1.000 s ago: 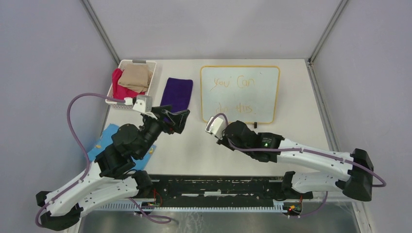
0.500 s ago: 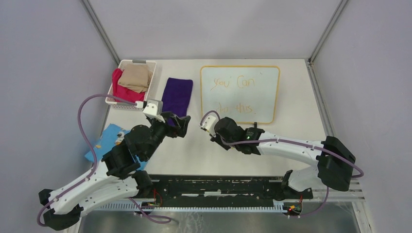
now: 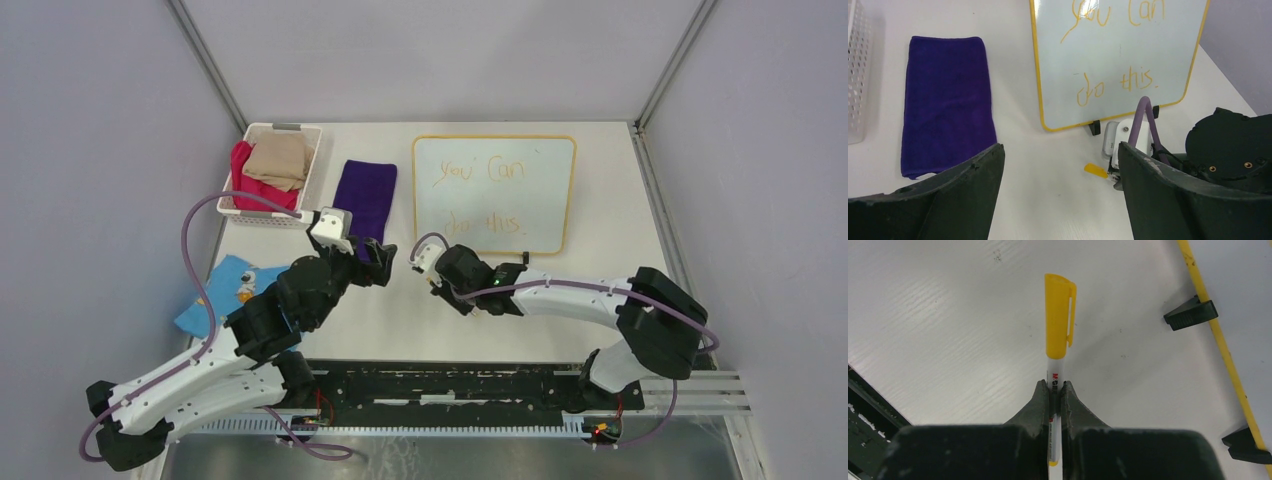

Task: Write a sentence on the whiteboard
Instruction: Place the whiteboard marker at the center of the board.

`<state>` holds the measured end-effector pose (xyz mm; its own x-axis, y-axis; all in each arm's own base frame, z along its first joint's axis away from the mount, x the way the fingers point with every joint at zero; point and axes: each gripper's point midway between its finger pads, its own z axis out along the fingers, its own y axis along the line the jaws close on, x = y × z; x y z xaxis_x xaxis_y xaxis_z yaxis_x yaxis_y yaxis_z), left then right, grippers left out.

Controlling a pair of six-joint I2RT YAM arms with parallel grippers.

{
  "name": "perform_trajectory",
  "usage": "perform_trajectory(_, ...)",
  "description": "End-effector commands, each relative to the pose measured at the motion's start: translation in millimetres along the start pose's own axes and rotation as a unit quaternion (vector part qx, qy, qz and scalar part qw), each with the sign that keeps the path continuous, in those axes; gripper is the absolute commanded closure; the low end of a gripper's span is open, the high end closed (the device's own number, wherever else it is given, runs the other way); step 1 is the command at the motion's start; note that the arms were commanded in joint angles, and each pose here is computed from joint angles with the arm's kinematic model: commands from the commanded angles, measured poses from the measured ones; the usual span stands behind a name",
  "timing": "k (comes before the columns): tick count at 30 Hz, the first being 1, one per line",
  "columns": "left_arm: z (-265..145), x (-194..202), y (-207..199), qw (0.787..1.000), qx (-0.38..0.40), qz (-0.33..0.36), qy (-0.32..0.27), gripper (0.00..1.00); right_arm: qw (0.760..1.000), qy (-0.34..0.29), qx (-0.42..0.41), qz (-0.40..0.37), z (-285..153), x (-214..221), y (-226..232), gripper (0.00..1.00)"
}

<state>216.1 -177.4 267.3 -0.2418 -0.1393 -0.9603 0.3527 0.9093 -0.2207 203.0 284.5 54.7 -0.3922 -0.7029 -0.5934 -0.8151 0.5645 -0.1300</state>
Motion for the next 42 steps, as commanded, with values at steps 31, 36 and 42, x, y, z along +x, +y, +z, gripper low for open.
perform_trajectory(31,0.1,-11.0,10.9,0.999,-0.026,0.015,-0.028,0.14,0.998,0.049,0.031,0.026,40.6,17.6,-10.8,0.82)
perform_trajectory(36,1.2,-9.3,9.8,0.999,-0.024,0.017,-0.025,0.14,0.998,0.047,0.031,0.032,40.0,19.3,-11.5,0.79)
perform_trajectory(42,1.3,-9.2,9.8,0.999,-0.024,0.016,-0.025,0.14,0.998,0.046,0.031,0.036,37.9,24.4,-12.7,0.75)
